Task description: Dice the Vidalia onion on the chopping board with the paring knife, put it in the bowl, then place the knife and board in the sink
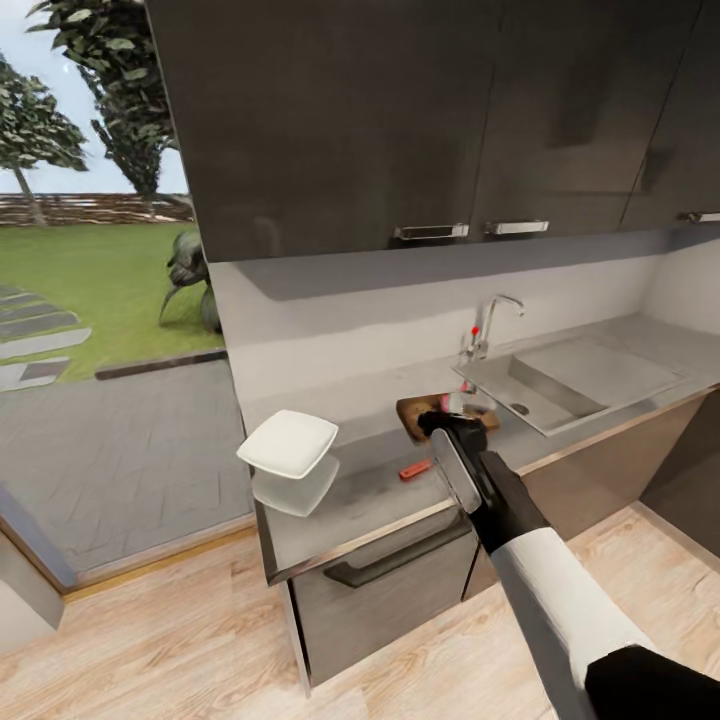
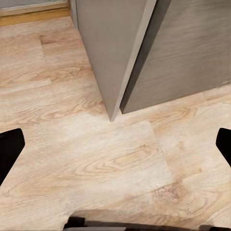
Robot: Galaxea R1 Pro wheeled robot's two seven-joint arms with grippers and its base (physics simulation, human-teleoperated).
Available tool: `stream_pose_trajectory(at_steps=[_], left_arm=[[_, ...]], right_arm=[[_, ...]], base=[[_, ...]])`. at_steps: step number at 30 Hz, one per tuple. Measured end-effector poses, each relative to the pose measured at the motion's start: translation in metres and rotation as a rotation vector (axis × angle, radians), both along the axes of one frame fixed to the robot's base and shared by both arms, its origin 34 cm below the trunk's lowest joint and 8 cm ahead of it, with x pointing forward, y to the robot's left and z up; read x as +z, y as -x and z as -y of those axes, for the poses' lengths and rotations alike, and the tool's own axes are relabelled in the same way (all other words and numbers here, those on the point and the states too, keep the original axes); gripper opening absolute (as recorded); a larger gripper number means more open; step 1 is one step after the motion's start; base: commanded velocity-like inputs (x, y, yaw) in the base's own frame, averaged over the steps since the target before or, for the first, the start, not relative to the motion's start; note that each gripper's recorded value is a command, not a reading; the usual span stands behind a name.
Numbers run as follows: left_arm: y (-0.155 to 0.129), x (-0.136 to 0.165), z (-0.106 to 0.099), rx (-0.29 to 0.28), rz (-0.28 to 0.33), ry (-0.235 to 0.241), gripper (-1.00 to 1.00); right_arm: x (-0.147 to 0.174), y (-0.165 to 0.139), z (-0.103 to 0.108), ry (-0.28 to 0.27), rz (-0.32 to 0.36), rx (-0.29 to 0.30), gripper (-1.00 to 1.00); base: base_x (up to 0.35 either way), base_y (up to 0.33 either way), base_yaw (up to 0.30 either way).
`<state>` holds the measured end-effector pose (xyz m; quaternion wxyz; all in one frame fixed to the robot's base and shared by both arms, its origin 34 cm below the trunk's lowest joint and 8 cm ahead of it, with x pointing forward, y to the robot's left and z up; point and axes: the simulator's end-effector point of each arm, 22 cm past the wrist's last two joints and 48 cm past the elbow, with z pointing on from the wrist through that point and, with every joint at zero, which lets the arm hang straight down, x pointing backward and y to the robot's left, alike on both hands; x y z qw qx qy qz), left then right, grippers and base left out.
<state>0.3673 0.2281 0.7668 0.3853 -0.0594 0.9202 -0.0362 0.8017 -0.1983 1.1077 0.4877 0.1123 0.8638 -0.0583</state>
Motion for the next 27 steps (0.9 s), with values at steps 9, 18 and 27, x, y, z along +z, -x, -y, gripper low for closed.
stream_pose_trajectory(at_steps=[9,18,27], left_arm=[[0.0,0.0,0.0,0.0,-0.001,0.0,1.0],[0.002,-0.002,0.0,0.0,-0.005,-0.001,1.0],[0.002,-0.002,0.0,0.0,-0.007,0.0,1.0]], right_arm=[[-0.018,-0.003,0.029,-0.094,-0.049,-0.101,1.0],[-0.04,0.005,0.043,-0.079,-0.088,-0.183,1.0],[-0.054,0.008,0.044,-0.073,-0.11,-0.192,1.0]], base=[[0.0,0.0,0.0],[0.0,0.021,0.0],[0.0,0.207,0.0]])
